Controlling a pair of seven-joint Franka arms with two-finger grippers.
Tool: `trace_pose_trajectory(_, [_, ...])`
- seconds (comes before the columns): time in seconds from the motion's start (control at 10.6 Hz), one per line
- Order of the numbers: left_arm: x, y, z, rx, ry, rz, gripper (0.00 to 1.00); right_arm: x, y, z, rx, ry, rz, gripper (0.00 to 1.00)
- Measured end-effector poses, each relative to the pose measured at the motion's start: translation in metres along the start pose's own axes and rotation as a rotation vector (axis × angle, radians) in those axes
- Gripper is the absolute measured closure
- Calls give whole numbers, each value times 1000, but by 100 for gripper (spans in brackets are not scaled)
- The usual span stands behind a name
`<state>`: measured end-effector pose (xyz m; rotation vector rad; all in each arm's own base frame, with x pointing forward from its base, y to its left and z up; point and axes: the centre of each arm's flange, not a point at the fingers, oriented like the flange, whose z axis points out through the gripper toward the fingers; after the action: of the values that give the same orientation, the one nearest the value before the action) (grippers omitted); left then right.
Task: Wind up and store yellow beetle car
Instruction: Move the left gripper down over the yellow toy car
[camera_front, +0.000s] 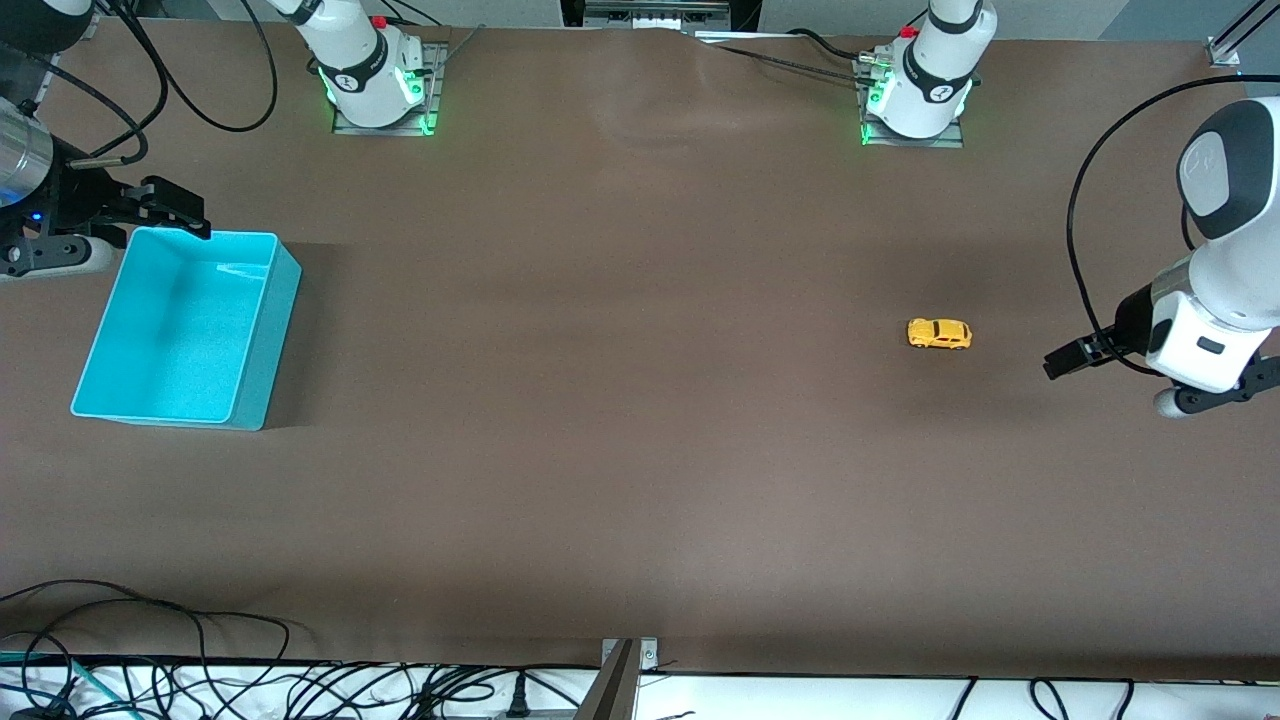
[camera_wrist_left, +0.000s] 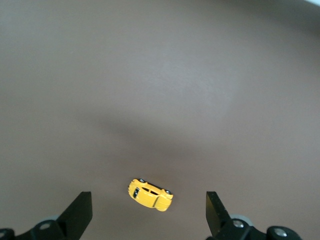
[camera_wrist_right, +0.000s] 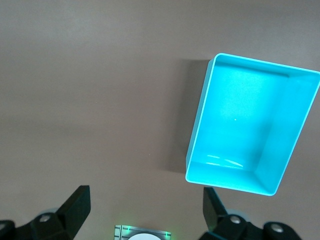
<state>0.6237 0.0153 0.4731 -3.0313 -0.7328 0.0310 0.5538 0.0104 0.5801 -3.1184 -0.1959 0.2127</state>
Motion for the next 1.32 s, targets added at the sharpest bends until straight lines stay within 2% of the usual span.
trace_pose_trajectory(0.19, [-2, 0, 16, 17, -30, -230, 0, 0, 0, 0, 0, 0, 0, 0])
trace_pose_trajectory(0.38, [-9, -2, 58, 69, -94, -443, 0, 0, 0, 0, 0, -1, 1, 0])
trace_pose_trajectory(0.57, [-17, -3, 97, 81, -161, -623, 0, 0, 1, 0, 0, -1, 1, 0])
trace_pose_trajectory(0.75, [-20, -7, 126, 65, -150, -816, 0, 0, 1, 0, 0, -1, 1, 0])
trace_pose_trajectory(0.94, [-30, -9, 151, 71, -141, -926, 0, 0, 1, 0, 0, -1, 1, 0])
trace_pose_trajectory(1.32, [-63, -16, 210, 61, -119, -996, 0, 0, 1, 0, 0, -1, 1, 0])
